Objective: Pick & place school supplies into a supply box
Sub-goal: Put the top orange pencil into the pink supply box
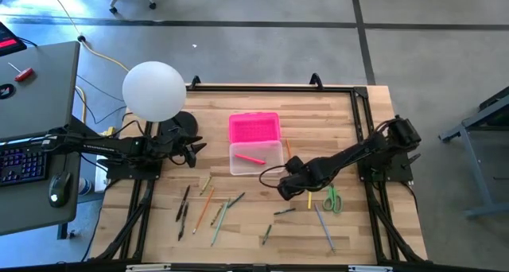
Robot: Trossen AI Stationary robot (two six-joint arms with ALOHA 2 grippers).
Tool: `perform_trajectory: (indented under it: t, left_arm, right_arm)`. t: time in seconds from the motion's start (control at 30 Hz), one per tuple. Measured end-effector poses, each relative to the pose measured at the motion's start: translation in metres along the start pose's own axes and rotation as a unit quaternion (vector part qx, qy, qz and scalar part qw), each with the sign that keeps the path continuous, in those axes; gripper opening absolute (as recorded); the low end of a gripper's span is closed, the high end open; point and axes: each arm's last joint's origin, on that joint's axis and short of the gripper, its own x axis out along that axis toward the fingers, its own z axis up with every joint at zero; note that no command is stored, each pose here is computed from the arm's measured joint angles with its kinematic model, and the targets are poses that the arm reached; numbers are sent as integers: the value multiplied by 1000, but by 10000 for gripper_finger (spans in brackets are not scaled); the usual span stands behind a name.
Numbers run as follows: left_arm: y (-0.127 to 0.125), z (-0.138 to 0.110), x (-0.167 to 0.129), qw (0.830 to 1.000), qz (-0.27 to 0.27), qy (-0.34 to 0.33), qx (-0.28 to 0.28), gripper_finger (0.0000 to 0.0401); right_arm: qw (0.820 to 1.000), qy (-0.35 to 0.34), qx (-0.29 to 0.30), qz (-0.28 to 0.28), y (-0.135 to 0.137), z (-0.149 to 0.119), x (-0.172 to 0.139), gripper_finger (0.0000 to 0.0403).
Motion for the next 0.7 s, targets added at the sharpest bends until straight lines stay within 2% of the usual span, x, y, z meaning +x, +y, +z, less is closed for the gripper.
perform_trajectory:
  t: [0.4,0.7]
  left_arm:
    - [1,-1,0,1000,3,6,3,198]
    - [1,-1,0,1000,4,7,3,198]
  right_arm:
    - [1000,-10,25,-17,1,-2,9,55]
    - [999,6,44,-24,-10,-9,24,55]
